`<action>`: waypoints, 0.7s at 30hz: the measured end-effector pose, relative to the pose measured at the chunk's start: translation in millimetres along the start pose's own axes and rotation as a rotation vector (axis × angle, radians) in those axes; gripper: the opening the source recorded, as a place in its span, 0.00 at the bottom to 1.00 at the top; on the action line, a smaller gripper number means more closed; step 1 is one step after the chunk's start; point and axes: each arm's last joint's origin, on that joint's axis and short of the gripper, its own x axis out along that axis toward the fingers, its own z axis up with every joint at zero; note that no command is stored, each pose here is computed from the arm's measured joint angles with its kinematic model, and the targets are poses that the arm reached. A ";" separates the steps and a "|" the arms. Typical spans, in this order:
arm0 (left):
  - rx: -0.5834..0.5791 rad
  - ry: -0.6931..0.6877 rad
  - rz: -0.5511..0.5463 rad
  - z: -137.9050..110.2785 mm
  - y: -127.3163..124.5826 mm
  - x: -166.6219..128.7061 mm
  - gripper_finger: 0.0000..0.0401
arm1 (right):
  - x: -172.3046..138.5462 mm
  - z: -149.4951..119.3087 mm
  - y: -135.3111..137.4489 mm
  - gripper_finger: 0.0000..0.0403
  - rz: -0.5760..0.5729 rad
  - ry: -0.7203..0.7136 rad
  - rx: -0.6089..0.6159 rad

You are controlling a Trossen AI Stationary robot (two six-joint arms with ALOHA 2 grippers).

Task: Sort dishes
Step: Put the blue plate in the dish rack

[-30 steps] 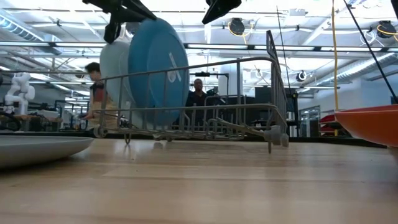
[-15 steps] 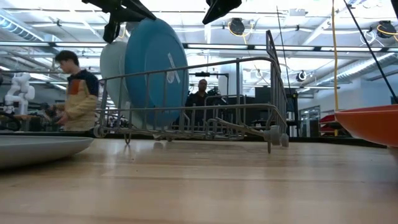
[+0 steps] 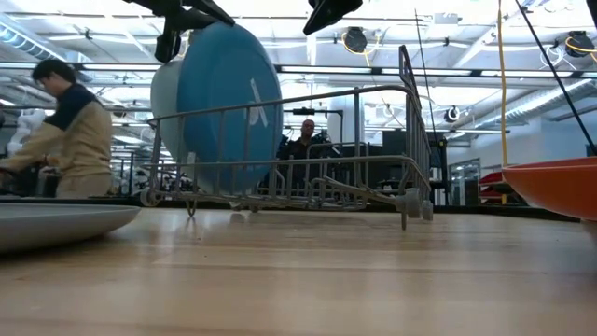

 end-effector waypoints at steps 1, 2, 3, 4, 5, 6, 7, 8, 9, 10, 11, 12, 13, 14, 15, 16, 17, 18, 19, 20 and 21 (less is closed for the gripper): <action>-0.001 -0.001 0.001 0.0 0.0 0.0 0.09 | 0.0 0.0 0.0 0.30 0.001 -0.001 0.000; -0.002 -0.003 0.007 0.0 0.3 0.0 0.11 | 0.0 0.0 0.0 0.30 0.001 -0.001 -0.001; -0.006 -0.004 0.013 -0.2 0.6 0.0 0.13 | 0.0 0.0 0.0 0.30 0.001 -0.001 -0.001; -0.010 -0.006 0.017 -0.2 0.8 0.0 0.15 | 0.0 0.0 0.0 0.30 0.001 -0.001 -0.001; -0.021 -0.008 0.022 -0.3 1.1 0.0 0.18 | 0.0 0.0 0.0 0.30 0.001 -0.001 -0.001; -0.025 -0.009 0.032 -0.5 1.7 -0.1 0.20 | 0.0 0.0 0.0 0.30 0.001 -0.001 -0.001; -0.025 -0.010 0.044 -0.9 2.4 -0.2 0.23 | 0.0 0.0 0.0 0.30 0.001 -0.001 0.000; -0.026 -0.014 0.059 -1.2 3.2 -0.3 0.25 | 0.0 0.0 0.0 0.30 0.001 0.000 0.000; -0.030 -0.019 0.071 -1.3 3.8 -0.9 0.27 | 0.0 -0.1 0.1 0.30 0.001 0.001 0.000; -0.031 -0.028 0.078 -0.9 4.0 -1.8 0.28 | 0.0 -0.2 0.2 0.30 0.002 0.002 0.000; -0.031 -0.037 0.080 -0.2 3.9 -2.8 0.30 | 0.0 -0.2 0.2 0.30 0.003 0.002 0.001; -0.029 -0.045 0.078 0.6 3.6 -4.3 0.30 | 0.0 -0.2 0.2 0.30 0.002 0.002 0.001; -0.024 -0.052 0.077 1.3 3.4 -5.7 0.30 | 0.0 -0.3 0.2 0.30 0.002 0.002 0.001; -0.026 -0.063 0.074 2.2 2.8 -7.8 0.30 | 0.0 -0.2 0.2 0.30 0.002 0.002 0.001; -0.027 -0.074 0.071 3.3 2.4 -10.3 0.30 | 0.0 -0.3 0.2 0.30 0.002 0.002 0.001; -0.024 -0.084 0.068 4.2 2.0 -12.7 0.30 | 0.0 -0.3 0.2 0.30 0.002 0.002 0.000; -0.021 -0.095 0.062 5.4 1.4 -15.3 0.30 | 0.0 -0.3 0.2 0.30 0.002 0.002 0.000; -0.016 -0.104 0.055 6.5 0.8 -17.6 0.30 | 0.0 -0.3 0.2 0.30 0.003 0.002 0.000; -0.007 -0.116 0.045 7.7 -0.1 -19.9 0.30 | 0.0 -0.3 0.2 0.30 0.002 0.002 0.000; -0.003 -0.129 0.031 9.2 -1.4 -22.2 0.30 | 0.0 -0.3 0.2 0.30 0.002 0.002 0.000; 0.007 -0.142 0.017 11.0 -2.8 -24.6 0.30 | 0.0 -0.3 0.2 0.30 0.002 0.002 -0.001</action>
